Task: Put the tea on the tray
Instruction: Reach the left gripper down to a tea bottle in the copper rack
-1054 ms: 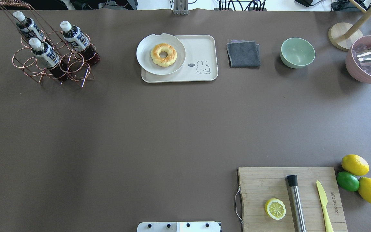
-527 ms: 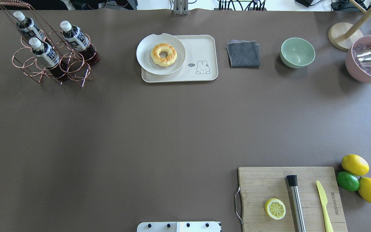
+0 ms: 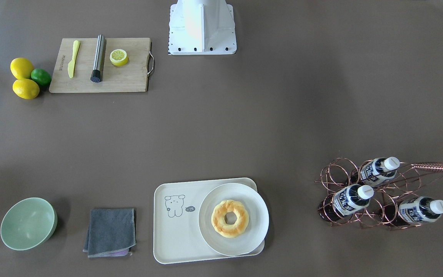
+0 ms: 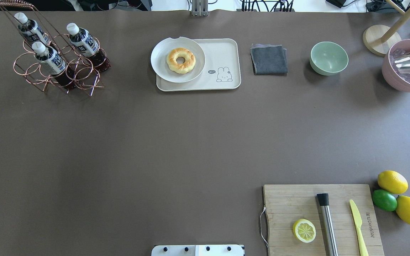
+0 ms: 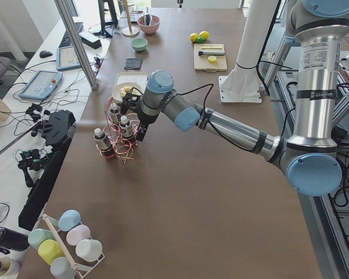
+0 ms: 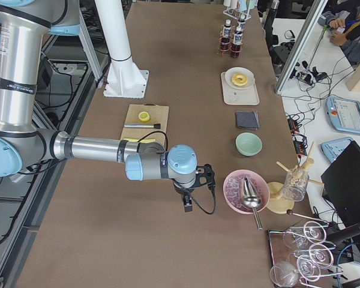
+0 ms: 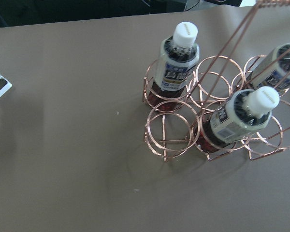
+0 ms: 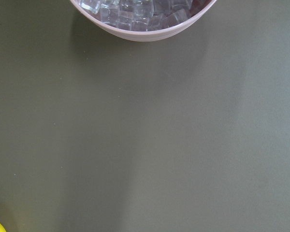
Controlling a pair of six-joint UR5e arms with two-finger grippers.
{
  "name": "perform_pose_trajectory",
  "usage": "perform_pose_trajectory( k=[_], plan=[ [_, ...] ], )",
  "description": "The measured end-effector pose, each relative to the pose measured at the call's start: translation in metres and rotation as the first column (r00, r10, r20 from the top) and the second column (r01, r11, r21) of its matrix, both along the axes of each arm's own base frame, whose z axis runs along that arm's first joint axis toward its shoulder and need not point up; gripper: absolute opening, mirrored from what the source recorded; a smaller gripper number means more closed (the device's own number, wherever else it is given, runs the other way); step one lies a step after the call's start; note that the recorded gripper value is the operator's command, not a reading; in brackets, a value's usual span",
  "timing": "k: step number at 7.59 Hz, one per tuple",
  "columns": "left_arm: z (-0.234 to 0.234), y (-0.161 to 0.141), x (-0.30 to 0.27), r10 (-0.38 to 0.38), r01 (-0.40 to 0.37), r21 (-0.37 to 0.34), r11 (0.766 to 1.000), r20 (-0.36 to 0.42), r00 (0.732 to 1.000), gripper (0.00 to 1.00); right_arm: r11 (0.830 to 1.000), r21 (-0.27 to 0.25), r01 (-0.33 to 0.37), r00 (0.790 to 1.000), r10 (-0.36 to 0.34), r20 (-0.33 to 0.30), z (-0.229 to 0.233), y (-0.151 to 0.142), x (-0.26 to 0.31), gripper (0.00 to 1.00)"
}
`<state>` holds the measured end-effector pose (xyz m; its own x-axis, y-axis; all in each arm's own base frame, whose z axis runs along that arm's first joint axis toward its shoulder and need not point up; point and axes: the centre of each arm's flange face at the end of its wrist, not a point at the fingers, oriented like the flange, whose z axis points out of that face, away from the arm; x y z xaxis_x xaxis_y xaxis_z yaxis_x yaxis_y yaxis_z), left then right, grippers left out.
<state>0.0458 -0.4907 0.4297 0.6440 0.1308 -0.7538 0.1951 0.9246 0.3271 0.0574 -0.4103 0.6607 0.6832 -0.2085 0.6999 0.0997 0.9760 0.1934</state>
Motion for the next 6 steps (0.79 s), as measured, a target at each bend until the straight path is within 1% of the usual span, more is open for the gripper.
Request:
perform_pose_trajectory(
  k=[3,5,6],
  plan=[
    [-0.040,-0.033,0.081,-0.012,0.011,0.037,0.999,0.033,0.999,0.97,1.000,0.027,0.002,1.000,-0.002,0.004,0.016,0.001,0.000,1.00],
    [-0.051,-0.052,0.112,-0.011,0.009,0.044,0.999,0.039,0.999,0.97,0.997,0.073,0.002,1.000,-0.003,0.005,0.037,0.003,-0.001,1.00],
    [-0.051,-0.062,0.124,-0.014,0.011,0.046,0.999,0.053,0.999,0.95,0.996,0.085,0.000,1.000,0.000,0.005,0.043,0.004,-0.001,1.00]
  ],
)
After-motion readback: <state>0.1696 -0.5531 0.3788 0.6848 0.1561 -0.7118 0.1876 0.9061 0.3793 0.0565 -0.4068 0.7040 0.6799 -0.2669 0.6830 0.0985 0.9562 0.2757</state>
